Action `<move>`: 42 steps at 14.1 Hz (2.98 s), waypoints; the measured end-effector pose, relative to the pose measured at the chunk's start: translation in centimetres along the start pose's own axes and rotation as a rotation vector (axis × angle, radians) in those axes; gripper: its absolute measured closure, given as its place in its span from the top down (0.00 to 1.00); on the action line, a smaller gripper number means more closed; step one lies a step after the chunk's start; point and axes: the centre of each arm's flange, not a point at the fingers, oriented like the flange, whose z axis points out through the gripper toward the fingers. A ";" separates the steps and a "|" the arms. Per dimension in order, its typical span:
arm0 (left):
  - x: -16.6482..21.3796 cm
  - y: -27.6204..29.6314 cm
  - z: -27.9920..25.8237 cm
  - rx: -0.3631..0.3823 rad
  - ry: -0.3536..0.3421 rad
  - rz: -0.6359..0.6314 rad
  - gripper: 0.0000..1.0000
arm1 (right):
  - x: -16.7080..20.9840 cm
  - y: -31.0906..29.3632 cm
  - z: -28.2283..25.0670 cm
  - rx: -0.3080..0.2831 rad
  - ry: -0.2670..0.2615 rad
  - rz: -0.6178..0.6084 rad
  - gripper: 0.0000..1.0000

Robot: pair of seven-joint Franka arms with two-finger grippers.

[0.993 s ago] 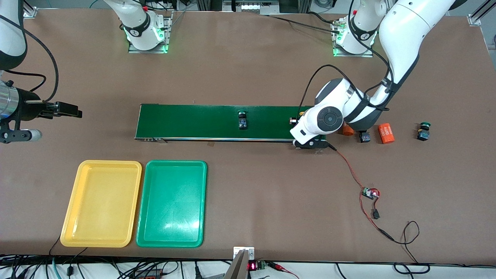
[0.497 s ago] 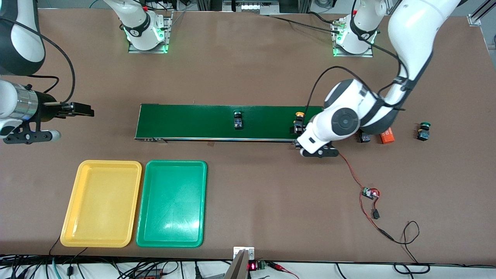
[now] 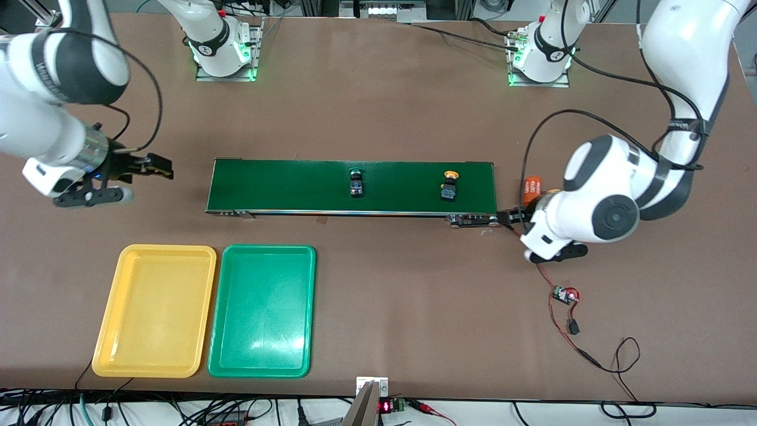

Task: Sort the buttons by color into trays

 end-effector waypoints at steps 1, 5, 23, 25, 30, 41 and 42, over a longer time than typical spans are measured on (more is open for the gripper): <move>0.4 -1.0 1.2 -0.002 -0.021 0.009 1.00 | -1.2 -1.5 1.0 -0.007 -0.001 0.010 1.00; 0.5 -4.0 5.2 -0.011 -0.063 0.080 1.00 | -3.2 -9.3 2.9 -0.033 -0.009 0.045 1.00; -4.2 -8.0 15.7 -0.046 -0.004 0.195 1.00 | -4.0 -23.0 13.0 0.043 0.117 0.102 1.00; -4.2 -8.2 15.8 -0.029 0.001 0.212 1.00 | -3.7 -23.1 12.8 0.048 0.120 0.112 1.00; -4.0 -9.2 15.9 -0.001 0.010 0.221 0.93 | -2.5 -23.4 12.4 0.061 0.129 0.119 1.00; -4.8 -7.6 13.8 0.013 0.040 0.255 0.50 | -2.4 -24.9 16.2 0.061 0.084 0.097 1.00; -5.3 -6.1 12.1 0.027 0.055 0.282 0.50 | -2.5 -25.6 17.3 0.066 0.081 0.089 1.00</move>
